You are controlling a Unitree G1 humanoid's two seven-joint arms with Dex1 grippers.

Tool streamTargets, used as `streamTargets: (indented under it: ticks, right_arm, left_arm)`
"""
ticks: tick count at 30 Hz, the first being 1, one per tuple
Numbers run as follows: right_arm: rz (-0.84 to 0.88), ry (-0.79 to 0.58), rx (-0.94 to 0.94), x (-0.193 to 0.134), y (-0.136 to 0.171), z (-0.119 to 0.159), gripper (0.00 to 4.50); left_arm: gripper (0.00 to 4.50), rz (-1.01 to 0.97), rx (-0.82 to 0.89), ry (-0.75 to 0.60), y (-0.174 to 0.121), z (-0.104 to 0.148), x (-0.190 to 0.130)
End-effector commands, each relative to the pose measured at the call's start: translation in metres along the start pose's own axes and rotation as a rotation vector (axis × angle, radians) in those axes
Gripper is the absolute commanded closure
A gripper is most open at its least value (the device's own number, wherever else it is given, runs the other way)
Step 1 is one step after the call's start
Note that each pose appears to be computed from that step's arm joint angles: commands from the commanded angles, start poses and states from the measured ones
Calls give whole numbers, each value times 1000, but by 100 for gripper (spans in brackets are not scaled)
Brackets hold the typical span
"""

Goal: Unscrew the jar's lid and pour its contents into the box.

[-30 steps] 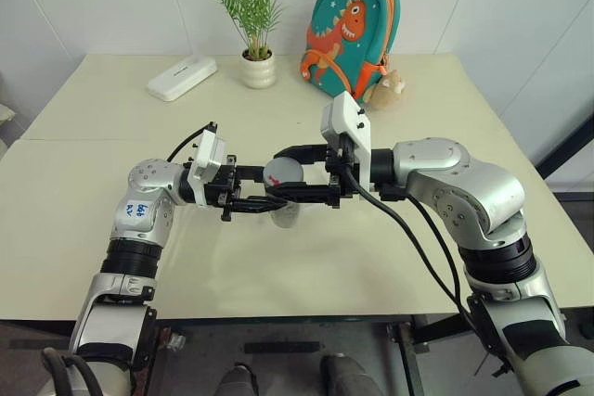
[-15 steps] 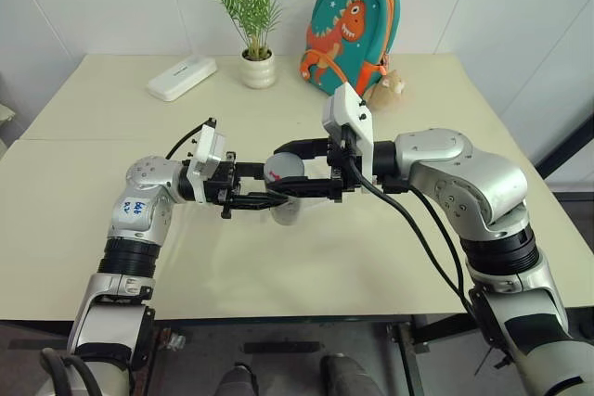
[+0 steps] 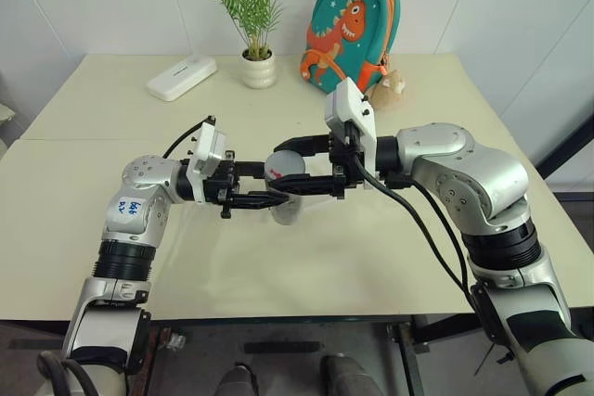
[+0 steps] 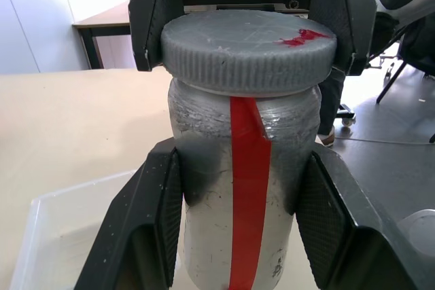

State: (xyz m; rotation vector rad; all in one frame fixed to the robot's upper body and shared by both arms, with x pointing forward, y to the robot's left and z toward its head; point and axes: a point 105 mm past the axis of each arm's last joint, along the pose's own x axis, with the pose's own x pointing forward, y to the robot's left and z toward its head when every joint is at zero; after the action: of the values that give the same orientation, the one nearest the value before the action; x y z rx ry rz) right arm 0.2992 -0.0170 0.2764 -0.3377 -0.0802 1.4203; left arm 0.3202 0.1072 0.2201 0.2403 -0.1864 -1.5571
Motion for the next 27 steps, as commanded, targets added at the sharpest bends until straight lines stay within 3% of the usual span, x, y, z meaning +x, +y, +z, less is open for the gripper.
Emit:
streamTargets:
  ticks: [1, 8, 16, 21, 27]
  right_arm:
    - [-146, -119, -195, -23, -19, 52, 152]
    - [-152, -124, -200, -23, -22, 52, 152]
    - [-244, -62, -172, -38, -37, 35, 152]
    - [-505, 110, -83, -79, -70, -21, 152]
    - [-729, 291, 66, -120, -77, -92, 152]
  left_arm:
    - [255, -90, -72, 70, -19, -22, 6]
    - [255, -90, -71, 73, -22, -27, 6]
    - [255, -4, 23, 31, -6, -8, 0]
    - [255, 135, 82, 12, 12, 19, -27]
    - [255, 314, 128, 57, 30, 30, -64]
